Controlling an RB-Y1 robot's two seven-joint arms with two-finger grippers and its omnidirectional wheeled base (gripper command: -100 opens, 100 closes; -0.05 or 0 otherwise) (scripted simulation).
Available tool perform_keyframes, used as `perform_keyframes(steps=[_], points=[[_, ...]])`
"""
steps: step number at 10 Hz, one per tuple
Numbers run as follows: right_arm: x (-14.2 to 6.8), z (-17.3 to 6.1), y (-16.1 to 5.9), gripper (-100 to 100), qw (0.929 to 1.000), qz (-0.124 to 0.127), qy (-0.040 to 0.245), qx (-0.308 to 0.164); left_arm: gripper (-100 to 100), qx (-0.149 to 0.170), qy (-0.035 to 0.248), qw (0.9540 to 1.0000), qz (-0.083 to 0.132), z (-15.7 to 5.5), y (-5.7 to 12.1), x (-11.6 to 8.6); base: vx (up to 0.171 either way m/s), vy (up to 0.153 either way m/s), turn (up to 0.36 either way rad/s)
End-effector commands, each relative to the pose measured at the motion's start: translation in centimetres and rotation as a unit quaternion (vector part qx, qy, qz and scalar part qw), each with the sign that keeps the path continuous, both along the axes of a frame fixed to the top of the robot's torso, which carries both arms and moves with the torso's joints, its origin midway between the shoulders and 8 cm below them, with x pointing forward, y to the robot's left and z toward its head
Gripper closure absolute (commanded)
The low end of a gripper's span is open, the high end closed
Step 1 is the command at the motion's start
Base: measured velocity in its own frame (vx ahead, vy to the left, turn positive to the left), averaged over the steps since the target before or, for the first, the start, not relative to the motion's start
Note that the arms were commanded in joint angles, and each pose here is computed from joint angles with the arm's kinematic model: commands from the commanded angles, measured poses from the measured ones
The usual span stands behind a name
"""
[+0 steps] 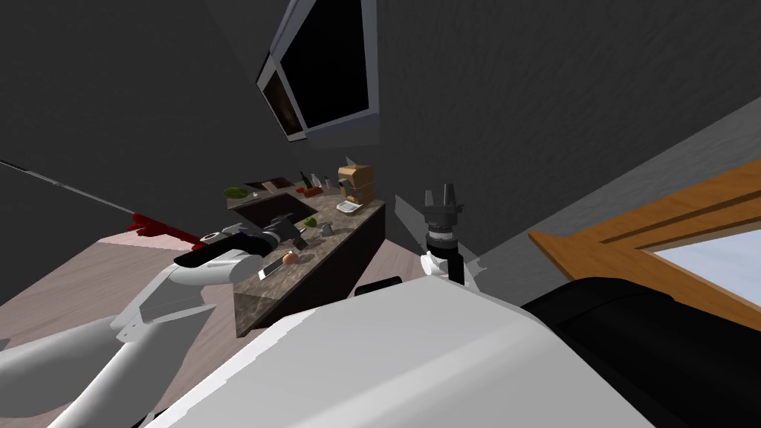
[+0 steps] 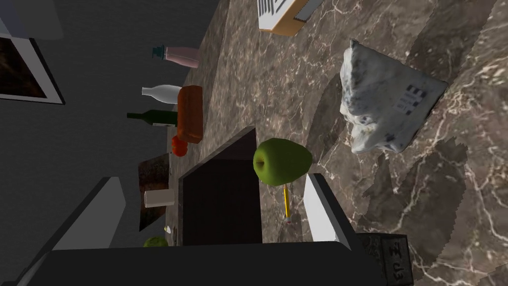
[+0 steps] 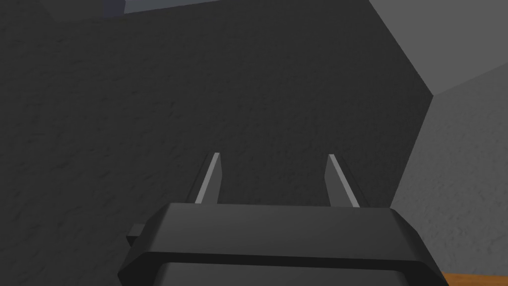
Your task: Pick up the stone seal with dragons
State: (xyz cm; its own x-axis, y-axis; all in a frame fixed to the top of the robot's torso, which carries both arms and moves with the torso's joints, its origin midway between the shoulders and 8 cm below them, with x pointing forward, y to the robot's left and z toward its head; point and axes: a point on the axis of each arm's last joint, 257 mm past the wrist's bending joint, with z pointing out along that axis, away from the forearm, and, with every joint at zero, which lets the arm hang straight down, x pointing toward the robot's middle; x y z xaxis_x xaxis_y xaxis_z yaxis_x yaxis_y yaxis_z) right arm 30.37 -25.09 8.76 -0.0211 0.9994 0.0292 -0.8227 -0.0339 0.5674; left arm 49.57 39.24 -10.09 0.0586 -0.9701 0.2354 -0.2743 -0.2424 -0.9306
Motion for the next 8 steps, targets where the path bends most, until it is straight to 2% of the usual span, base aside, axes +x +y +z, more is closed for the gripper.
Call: perform_keyframes(steps=[1, 4, 6, 7, 8], points=[[0.0, 0.0, 0.0, 0, 1.0, 0.0, 0.0, 0.0, -100, -0.007, 0.025, 0.9996, 0.009, -0.8, 0.7, -0.1, -0.007, 0.006, -0.073], [0.0, 0.0, 0.0, 0, 1.0, 0.0, 0.0, 0.0, -100, -0.033, 0.066, 0.9967, 0.035, -1.4, 3.1, -0.3, -0.005, 0.005, -0.118], [0.0, 0.0, 0.0, 0, 1.0, 0.0, 0.0, 0.0, -100, -0.032, 0.082, 0.9954, 0.04, -2.2, 3.3, -0.7, -0.001, 0.004, -0.04], [0.0, 0.0, 0.0, 0, 1.0, 0.0, 0.0, 0.0, -100, -0.045, 0.102, 0.9921, 0.056, -2.5, 4.5, -1.0, 0.001, 0.002, -0.153], [0.0, 0.0, 0.0, 0, 1.0, 0.0, 0.0, 0.0, -100, -0.045, 0.109, 0.9914, 0.058, -2.8, 4.6, -1.1, 0.0, 0.01, -0.086]])
